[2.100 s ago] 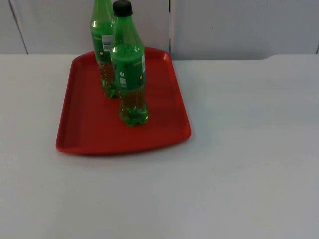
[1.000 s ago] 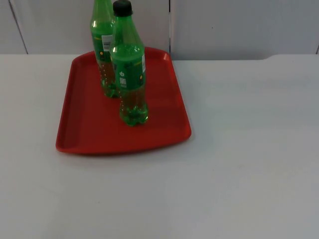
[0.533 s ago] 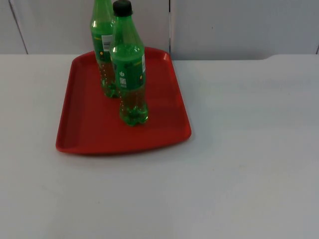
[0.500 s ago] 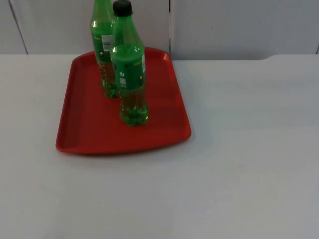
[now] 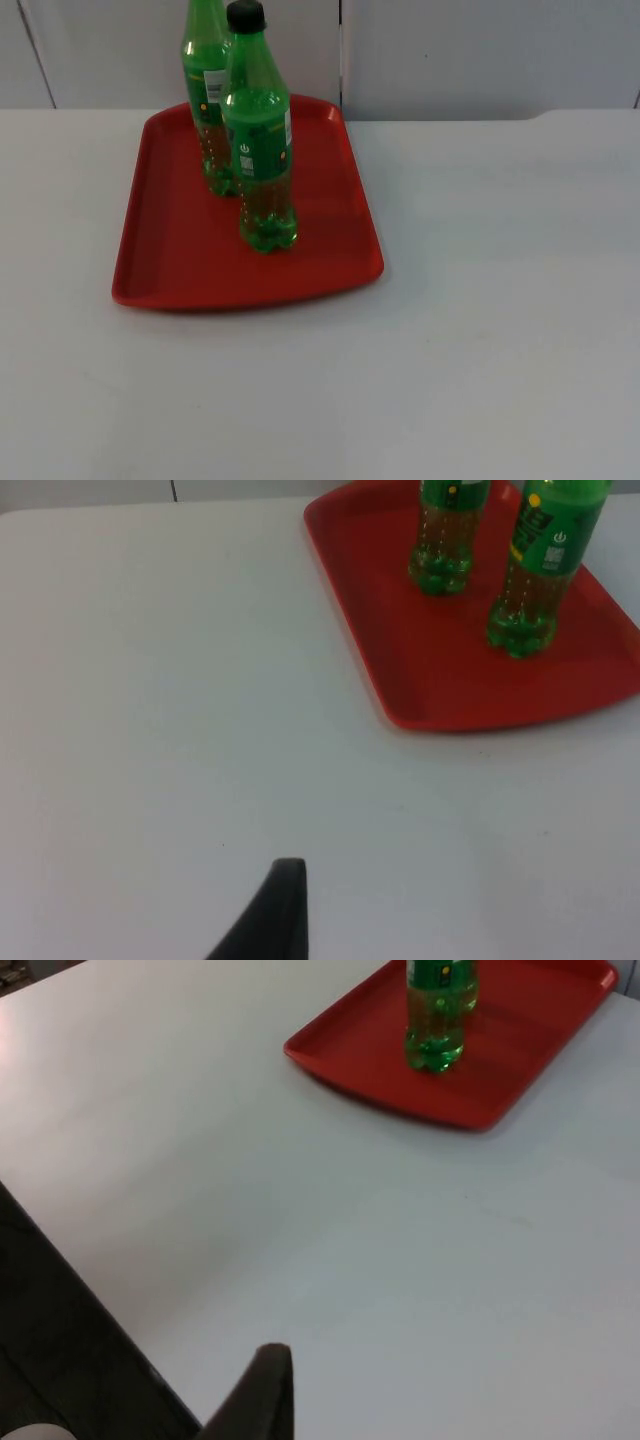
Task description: Place the bottle upright on the tray.
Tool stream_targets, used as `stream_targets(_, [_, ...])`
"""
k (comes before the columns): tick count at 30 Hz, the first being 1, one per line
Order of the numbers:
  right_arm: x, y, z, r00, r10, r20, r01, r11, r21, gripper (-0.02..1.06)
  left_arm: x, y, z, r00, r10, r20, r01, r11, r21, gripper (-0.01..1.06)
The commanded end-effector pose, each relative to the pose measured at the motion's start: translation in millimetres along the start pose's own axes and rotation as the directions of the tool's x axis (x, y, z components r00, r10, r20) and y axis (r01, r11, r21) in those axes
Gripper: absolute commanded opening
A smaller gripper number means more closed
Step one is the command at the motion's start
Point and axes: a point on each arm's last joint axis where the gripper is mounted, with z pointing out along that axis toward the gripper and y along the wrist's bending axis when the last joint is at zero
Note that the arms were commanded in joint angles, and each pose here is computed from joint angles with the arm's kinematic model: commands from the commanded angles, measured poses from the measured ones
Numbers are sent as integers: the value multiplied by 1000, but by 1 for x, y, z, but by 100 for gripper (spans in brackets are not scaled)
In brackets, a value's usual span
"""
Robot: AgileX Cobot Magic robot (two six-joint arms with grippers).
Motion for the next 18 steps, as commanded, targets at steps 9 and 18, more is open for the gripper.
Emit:
stream_targets(9, [2, 1, 1, 1000, 23, -4, -23, 999, 49, 105, -1, -1, 1, 998, -53, 21, 55, 995, -83, 105])
stream_targets(18, [2, 1, 1, 999, 32, -3, -31, 997, 65, 105, -1, -1, 1, 998, -53, 21, 55, 995, -83, 105])
